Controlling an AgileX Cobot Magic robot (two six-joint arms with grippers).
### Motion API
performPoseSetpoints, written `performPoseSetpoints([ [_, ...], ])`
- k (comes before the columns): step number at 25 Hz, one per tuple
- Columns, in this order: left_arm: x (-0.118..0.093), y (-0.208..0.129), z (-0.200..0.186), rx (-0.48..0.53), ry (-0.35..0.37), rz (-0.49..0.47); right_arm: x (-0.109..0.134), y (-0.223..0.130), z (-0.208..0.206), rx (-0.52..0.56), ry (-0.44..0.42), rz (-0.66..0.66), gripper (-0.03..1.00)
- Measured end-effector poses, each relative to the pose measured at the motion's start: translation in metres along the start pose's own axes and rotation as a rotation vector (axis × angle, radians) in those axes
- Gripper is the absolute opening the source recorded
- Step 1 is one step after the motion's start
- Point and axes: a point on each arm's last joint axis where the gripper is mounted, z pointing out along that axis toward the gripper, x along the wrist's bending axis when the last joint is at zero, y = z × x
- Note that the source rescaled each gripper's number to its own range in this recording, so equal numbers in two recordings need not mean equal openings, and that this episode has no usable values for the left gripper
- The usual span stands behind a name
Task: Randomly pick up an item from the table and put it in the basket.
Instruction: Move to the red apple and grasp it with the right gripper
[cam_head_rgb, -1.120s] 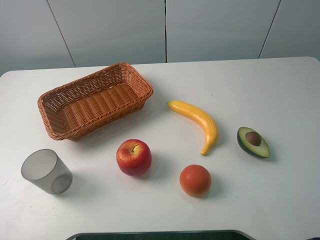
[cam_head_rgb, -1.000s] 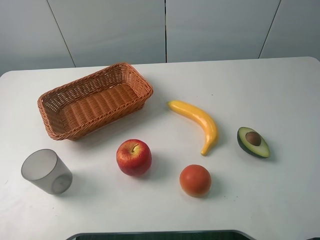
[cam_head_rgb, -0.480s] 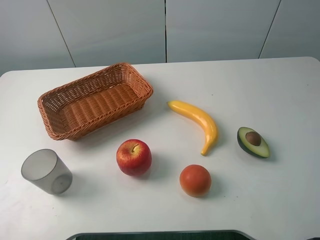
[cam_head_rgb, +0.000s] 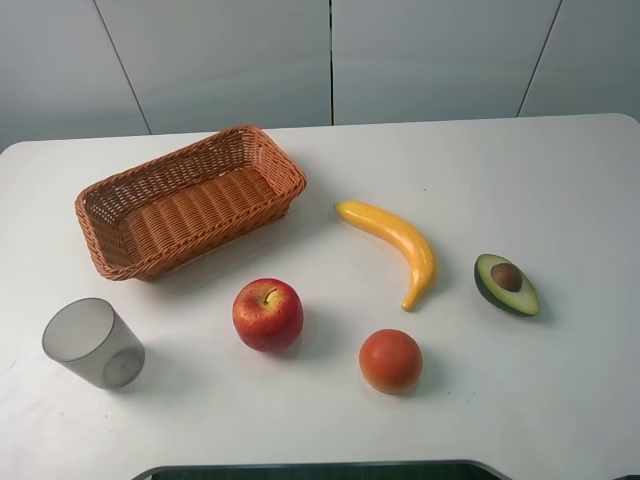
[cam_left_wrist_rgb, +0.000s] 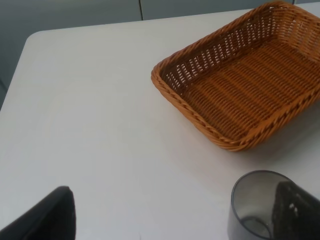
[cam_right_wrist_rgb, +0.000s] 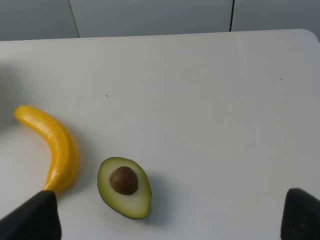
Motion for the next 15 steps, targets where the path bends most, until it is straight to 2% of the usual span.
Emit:
performPoseSetpoints([
  [15, 0.0, 0.0, 0.0, 0.0, 0.0, 0.0, 0.0, 0.0, 0.0, 0.0, 0.0, 0.0, 0.72],
])
